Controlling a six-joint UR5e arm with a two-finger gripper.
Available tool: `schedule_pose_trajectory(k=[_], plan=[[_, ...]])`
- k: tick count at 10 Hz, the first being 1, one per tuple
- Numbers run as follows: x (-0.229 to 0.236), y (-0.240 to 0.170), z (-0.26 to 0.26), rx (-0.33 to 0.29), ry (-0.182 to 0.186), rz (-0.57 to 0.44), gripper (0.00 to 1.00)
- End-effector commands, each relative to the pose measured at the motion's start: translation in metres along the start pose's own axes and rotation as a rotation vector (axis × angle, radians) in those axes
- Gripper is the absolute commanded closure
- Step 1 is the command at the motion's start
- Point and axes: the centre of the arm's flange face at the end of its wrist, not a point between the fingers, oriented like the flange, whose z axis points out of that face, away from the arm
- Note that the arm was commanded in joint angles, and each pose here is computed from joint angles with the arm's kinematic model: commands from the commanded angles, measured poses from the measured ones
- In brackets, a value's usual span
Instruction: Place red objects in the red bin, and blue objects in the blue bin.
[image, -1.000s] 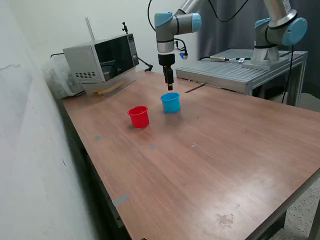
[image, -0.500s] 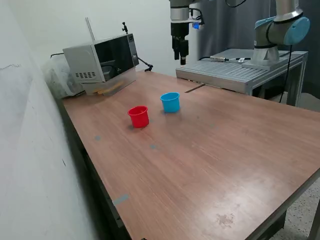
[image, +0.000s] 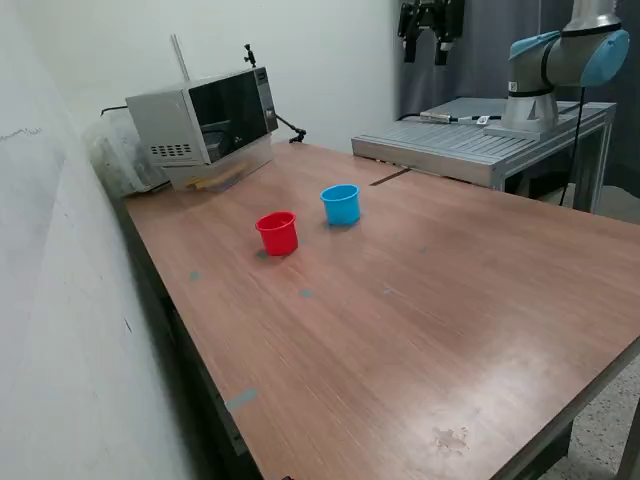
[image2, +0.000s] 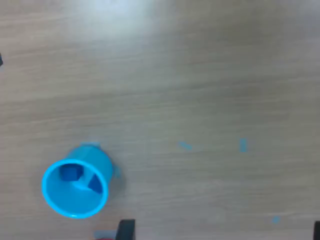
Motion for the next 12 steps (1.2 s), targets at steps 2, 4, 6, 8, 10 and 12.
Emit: schedule_pose_trajectory(k=[2,4,6,8,10,12], plan=[[0.011,-0.067,-0.02,0.281,-0.033,-0.085,0.0],[-0.013,-0.112,-0.007,0.623,-0.067,-0.066,0.0],[-0.017,-0.129,-0.011,0.712,-0.075,-0.069,0.0],[-0.017,-0.127,-0.012,0.709,-0.075,-0.067,0.0],[-0.017,-0.128,-0.012,0.709,-0.075,-0.069,0.0],[-0.017,-0.128,-0.012,0.708,-0.074,-0.067,0.0]])
